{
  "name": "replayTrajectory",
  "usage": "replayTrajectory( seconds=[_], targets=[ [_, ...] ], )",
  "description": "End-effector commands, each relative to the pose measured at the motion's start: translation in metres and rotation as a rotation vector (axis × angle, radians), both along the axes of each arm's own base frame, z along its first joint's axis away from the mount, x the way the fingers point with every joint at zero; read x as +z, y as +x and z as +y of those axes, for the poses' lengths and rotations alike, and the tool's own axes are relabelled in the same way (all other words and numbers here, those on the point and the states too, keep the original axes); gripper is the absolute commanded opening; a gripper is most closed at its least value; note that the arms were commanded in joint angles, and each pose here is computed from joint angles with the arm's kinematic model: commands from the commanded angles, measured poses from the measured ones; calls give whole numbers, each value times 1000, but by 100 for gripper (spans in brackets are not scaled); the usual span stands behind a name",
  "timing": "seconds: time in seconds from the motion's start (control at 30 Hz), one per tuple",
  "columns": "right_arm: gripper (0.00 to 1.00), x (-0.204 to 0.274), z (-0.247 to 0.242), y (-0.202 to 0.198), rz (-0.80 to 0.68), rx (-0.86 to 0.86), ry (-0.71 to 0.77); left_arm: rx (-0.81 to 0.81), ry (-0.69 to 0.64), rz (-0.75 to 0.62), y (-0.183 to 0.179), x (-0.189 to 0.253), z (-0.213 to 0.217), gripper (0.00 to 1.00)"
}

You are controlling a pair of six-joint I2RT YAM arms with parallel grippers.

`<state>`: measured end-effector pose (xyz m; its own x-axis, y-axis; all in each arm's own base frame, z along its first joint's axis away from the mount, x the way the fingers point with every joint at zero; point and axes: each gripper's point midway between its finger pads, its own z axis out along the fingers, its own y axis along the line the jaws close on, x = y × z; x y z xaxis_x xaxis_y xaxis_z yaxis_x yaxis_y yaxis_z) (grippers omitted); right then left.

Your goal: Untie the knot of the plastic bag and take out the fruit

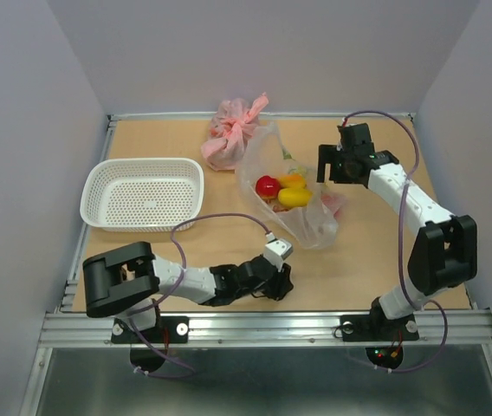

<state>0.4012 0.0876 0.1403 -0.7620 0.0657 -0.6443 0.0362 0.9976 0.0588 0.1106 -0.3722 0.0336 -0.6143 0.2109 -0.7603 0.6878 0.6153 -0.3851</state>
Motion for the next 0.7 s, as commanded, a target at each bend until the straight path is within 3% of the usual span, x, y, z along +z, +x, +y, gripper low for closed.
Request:
replayTrajectory(
  seconds=[0.0,0.17,0.4,0.53,0.67],
  targets=[
    [90,61,29,-10,-152,135,139,29,-170,-48,4,66,-8,52],
    [92,71,33,-38,-176,175,188,110,-326,-156,17,155,13,65],
    [93,52,32,-54,-139,191,192,217,-389,-370,47,254,29,67],
    [100,50,30,-48,-150,179,180,262,-337,-392,84,260,10,67],
    [100,42,33,-38,-145,171,186,299,-257,-344,125,218,-16,66]
  ],
)
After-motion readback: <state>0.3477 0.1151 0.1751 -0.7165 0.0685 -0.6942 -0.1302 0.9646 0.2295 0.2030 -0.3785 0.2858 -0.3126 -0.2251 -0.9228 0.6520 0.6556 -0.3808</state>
